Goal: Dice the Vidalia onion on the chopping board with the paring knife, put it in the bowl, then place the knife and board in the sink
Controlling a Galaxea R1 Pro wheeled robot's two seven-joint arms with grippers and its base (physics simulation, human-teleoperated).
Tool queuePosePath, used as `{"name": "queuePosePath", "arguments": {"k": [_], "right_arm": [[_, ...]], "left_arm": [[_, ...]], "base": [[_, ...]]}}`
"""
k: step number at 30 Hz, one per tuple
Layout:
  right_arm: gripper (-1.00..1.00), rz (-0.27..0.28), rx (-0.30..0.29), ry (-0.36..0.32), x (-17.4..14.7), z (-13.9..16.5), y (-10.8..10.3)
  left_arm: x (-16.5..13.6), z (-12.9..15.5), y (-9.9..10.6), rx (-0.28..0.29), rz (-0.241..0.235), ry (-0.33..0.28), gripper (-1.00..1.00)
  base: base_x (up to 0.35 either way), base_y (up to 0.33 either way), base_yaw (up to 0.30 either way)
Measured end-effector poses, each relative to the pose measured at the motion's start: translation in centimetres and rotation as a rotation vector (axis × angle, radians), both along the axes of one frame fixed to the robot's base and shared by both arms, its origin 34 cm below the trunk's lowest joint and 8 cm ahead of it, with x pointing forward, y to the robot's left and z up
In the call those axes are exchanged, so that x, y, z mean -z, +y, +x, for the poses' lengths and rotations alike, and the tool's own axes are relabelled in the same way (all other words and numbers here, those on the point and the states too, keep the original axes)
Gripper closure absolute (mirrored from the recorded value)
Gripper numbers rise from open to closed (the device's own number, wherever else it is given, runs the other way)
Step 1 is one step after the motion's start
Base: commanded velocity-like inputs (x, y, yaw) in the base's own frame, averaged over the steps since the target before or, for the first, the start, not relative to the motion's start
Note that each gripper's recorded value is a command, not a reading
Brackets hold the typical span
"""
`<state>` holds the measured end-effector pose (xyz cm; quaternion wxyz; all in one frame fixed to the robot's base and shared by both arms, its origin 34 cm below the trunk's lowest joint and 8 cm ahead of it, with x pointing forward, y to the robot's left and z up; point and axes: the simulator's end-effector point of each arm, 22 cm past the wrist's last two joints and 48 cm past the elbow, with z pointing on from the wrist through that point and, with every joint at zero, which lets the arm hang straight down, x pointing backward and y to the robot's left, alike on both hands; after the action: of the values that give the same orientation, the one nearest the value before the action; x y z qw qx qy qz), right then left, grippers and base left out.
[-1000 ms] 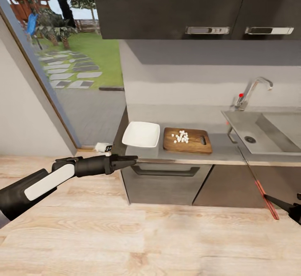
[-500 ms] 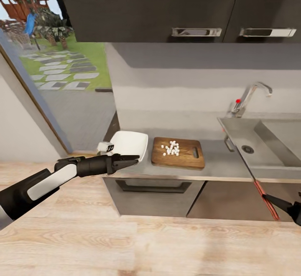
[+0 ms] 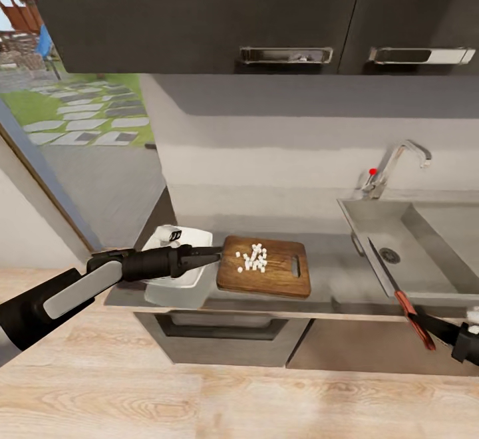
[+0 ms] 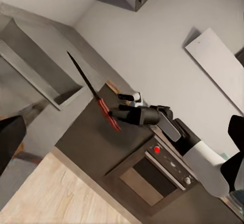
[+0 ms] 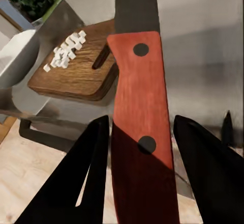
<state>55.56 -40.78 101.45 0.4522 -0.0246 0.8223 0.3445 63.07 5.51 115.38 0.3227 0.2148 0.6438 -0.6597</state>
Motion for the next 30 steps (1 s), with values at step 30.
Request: {"name": "queuePosePath", "arguments": {"k": [30], "right_arm": [[1.00, -0.252, 0.201, 0.235, 2.6, 0.1, -4.9]], "left_arm": [[0.1, 0.1, 0.1, -0.005, 0.002, 0.003, -1.00]], "base": [[0.246, -0.225, 0.000]]}}
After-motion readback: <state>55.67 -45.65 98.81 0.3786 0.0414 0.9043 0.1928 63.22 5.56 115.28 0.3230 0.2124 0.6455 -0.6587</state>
